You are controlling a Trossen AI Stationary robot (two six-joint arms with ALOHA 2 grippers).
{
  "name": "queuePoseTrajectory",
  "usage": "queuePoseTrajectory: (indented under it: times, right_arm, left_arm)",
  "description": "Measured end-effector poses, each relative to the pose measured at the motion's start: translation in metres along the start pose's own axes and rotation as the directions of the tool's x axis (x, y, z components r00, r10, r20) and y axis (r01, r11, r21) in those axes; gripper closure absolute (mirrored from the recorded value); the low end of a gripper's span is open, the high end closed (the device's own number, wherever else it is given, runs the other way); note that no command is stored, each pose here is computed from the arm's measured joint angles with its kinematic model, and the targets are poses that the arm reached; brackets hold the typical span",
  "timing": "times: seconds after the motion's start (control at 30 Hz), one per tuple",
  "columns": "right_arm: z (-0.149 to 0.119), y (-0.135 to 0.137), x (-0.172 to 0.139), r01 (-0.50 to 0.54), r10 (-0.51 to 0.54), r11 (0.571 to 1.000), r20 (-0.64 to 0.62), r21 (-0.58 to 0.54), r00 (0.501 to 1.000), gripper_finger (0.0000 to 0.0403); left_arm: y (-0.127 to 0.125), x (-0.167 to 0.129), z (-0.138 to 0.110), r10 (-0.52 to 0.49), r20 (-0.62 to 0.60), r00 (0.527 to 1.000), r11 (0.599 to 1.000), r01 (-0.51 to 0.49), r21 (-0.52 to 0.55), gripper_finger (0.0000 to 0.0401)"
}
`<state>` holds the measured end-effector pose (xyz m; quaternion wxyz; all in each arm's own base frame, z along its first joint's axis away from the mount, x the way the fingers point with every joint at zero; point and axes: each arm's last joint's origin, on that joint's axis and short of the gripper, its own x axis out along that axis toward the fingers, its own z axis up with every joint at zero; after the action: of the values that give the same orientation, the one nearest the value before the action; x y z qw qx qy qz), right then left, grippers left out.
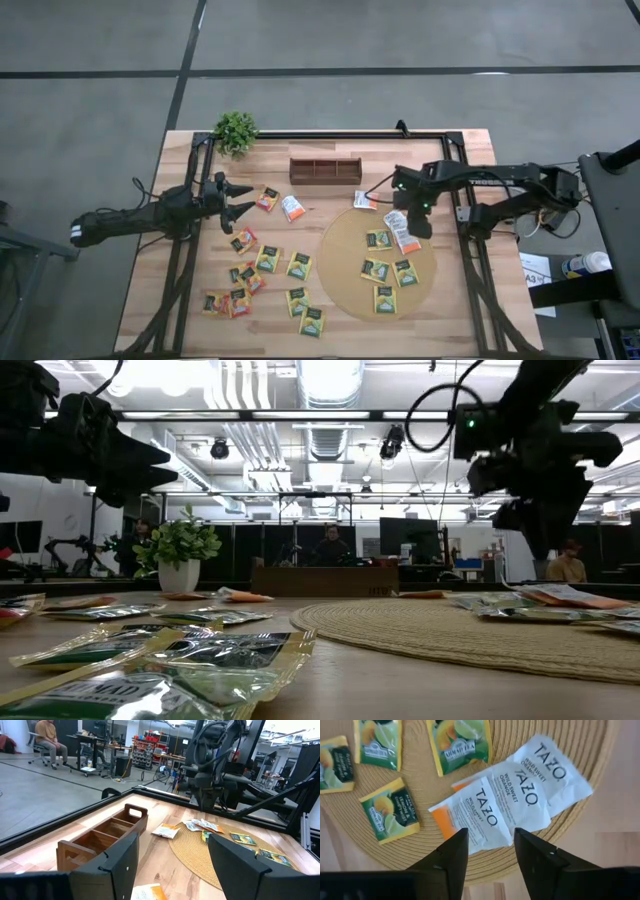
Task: Pick & Place Tea
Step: Put the white tea bag into the right section of the wooden organizer
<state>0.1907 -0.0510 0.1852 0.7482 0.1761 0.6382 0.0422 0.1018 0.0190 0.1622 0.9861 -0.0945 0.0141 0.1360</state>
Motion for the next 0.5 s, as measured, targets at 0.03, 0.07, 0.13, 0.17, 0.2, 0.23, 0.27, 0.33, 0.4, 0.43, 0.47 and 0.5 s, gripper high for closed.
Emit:
queuePoseTrajectory:
  times: [0.03, 0.07, 0.13, 0.17, 0.2, 0.23, 0.27, 0.33, 0.4, 0.43, 0.47, 0.5]
  right_arm:
    - [0.002, -0.002, 0.004, -0.003, 0.004, 1.000, -0.022, 0.010, 1.000, 0.0249]
    - [0.004, -0.003, 0.008, -0.005, 0.006, 1.000, -0.041, 0.023, 0.999, 0.0250]
    - [0.009, -0.007, 0.016, -0.007, 0.011, 0.999, -0.075, 0.050, 0.997, 0.0250]
    - [0.011, -0.008, 0.019, -0.010, 0.015, 0.998, -0.085, 0.060, 0.996, 0.0250]
    - [0.013, -0.009, 0.022, -0.017, 0.023, 0.998, -0.094, 0.064, 0.995, 0.0250]
    - [0.014, -0.009, 0.025, -0.030, 0.038, 0.997, -0.106, 0.070, 0.994, 0.0251]
    - [0.015, -0.010, 0.028, -0.049, 0.058, 0.996, -0.117, 0.073, 0.991, 0.0252]
    - [0.015, -0.011, 0.032, -0.063, 0.073, 0.995, -0.140, 0.073, 0.988, 0.0255]
    - [0.016, -0.011, 0.037, -0.064, 0.076, 0.995, -0.164, 0.077, 0.984, 0.0258]
    - [0.016, -0.011, 0.039, -0.064, 0.077, 0.995, -0.174, 0.079, 0.982, 0.0260]
    - [0.016, -0.012, 0.041, -0.065, 0.079, 0.995, -0.183, 0.079, 0.980, 0.0262]
    - [0.016, -0.012, 0.043, -0.066, 0.080, 0.995, -0.191, 0.080, 0.978, 0.0265]
  left_arm:
    - [0.000, 0.000, 0.000, 0.000, 0.000, 1.000, 1.000, 0.000, 0.000, 0.0168]
    - [0.000, 0.000, 0.000, 0.000, 0.000, 1.000, 1.000, 0.000, 0.000, 0.0168]
    - [0.000, 0.000, 0.000, 0.000, 0.000, 1.000, 1.000, 0.000, 0.000, 0.0168]
    - [0.000, 0.000, 0.000, 0.000, 0.000, 1.000, 1.000, 0.000, 0.000, 0.0168]
    - [0.000, 0.000, 0.000, 0.000, 0.000, 1.000, 1.000, 0.000, 0.000, 0.0168]
    - [0.000, 0.000, 0.000, 0.000, 0.000, 1.000, 1.000, 0.000, 0.000, 0.0168]
    - [0.000, 0.000, 0.000, 0.000, 0.000, 1.000, 1.000, 0.000, 0.000, 0.0168]
    - [0.000, 0.000, 0.000, 0.000, 0.000, 1.000, 1.000, 0.000, 0.000, 0.0168]
    - [0.000, 0.000, 0.000, 0.000, 0.000, 1.000, 1.000, 0.000, 0.000, 0.0168]
    - [0.000, 0.000, 0.000, 0.000, 0.000, 1.000, 1.000, 0.000, 0.000, 0.0168]
    - [0.000, 0.000, 0.000, 0.000, 0.000, 1.000, 1.000, 0.000, 0.000, 0.0168]
    - [0.000, 0.000, 0.000, 0.000, 0.000, 1.000, 1.000, 0.000, 0.000, 0.0168]
